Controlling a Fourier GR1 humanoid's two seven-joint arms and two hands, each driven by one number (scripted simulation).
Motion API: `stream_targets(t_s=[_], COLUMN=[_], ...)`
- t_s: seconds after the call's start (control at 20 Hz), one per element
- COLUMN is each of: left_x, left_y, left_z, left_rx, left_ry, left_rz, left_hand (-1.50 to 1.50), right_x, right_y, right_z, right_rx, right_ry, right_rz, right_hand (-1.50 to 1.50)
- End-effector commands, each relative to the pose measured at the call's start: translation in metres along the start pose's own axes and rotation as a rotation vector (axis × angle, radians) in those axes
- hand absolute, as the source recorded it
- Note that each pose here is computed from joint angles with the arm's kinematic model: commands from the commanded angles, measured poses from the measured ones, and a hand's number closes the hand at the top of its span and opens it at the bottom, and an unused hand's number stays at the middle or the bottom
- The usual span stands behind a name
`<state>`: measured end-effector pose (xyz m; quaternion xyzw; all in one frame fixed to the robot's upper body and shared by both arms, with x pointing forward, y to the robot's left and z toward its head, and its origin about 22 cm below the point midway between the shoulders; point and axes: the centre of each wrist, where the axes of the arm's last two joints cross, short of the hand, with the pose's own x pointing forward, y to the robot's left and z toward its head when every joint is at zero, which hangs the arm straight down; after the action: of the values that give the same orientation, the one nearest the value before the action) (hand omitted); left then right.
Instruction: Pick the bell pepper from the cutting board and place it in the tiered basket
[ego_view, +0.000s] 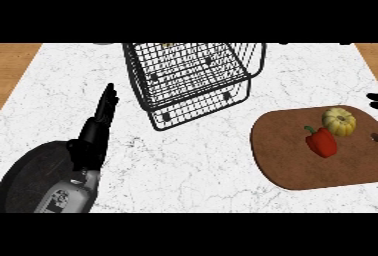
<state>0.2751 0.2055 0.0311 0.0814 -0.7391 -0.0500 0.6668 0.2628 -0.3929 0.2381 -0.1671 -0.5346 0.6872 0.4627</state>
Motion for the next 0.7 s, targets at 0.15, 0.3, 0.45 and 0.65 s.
stream_targets(t_s=[0.15, 0.3, 0.45, 0.65], left_x=[-0.003, 0.006, 0.002, 0.002], left_y=[-0.028, 0.001, 0.008, -0.010], left_z=[-0.004, 0.018, 0.015, -0.005], left_rx=[-0.010, -0.013, -0.008, -0.007], left_ry=[0.004, 0.004, 0.010, 0.001], left_rz=[0.007, 0.002, -0.003, -0.006], left_hand=[0.00, 0.00, 0.00, 0.00], right_x=[-0.024, -0.035, -0.033, -0.032], right_y=[0.006, 0.005, 0.022, 0.032], right_z=[0.005, 0.001, -0.002, -0.026], right_rx=[0.088, 0.074, 0.104, 0.064], right_ry=[-0.078, -0.038, -0.072, -0.142], right_rz=[0.049, 0.089, 0.108, 0.179], right_hand=[-1.50, -1.50, -1.50, -1.50])
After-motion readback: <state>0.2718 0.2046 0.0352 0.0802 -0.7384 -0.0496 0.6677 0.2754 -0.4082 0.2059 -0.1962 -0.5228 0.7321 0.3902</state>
